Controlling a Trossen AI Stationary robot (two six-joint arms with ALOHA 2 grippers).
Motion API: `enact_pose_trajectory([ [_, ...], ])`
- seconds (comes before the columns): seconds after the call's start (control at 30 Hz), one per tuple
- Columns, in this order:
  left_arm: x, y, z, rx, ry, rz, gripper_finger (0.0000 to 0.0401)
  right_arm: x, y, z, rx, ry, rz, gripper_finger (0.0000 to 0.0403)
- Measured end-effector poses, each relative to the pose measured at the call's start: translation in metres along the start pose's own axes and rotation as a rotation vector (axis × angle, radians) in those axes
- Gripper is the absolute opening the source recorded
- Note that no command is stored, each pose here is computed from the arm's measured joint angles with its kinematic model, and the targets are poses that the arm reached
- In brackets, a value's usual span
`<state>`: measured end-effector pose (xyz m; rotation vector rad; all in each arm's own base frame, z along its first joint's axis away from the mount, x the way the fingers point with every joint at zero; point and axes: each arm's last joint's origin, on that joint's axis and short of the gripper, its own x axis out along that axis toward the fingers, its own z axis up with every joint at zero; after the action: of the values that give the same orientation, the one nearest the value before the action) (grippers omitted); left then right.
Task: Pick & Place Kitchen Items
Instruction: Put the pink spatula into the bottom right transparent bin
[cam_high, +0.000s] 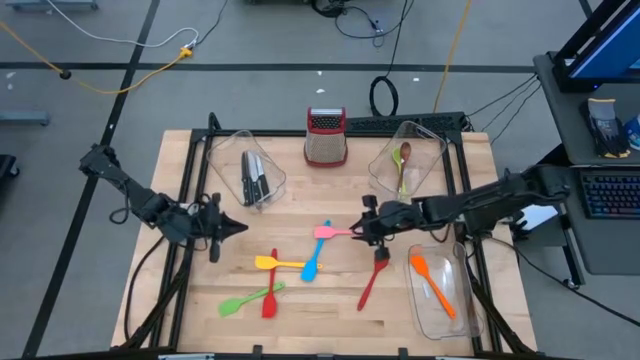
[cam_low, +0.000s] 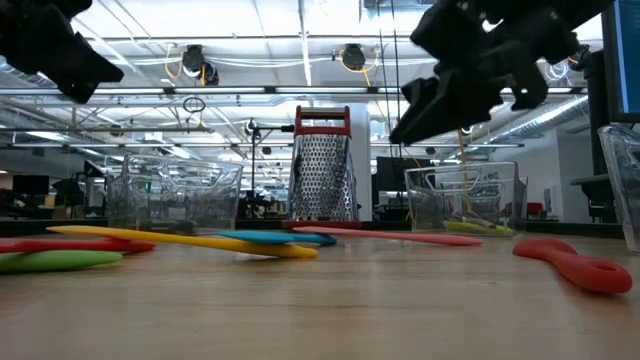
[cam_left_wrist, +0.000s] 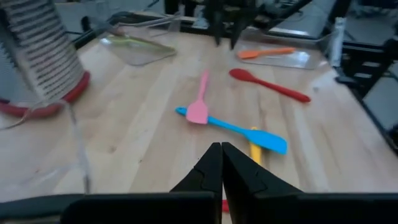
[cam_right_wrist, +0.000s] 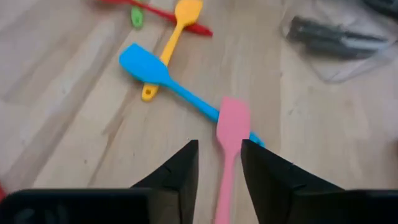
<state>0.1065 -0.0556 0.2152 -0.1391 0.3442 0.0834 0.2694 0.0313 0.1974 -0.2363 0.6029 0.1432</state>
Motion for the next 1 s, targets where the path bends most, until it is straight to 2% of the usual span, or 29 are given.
enact_pose_trajectory([
  [0.27,0.002,-0.002,0.004,-0.024,-0.009,-0.062,0.0003,0.026,-0.002,-0.002,-0.006,0.13,-0.056,0.0175],
  [0.5,0.005,-0.004,0.01,0.039,-0.04,-0.133,0.0003,0.047,-0.005,0.004,-0.007,0.216,-0.044,0.0214],
  [0.67,0.007,-0.002,0.009,0.049,-0.036,-0.13,0.001,0.058,-0.006,0.0,0.029,0.307,-0.085,0.0227],
  [0.87,0.015,0.002,-0.012,0.025,-0.005,-0.129,0.0002,0.069,-0.006,-0.004,0.041,0.358,-0.08,0.0227],
  [1.0,0.018,0.003,-0.022,0.016,-0.005,-0.131,0.0013,0.074,-0.009,0.001,0.046,0.359,-0.085,0.0229],
])
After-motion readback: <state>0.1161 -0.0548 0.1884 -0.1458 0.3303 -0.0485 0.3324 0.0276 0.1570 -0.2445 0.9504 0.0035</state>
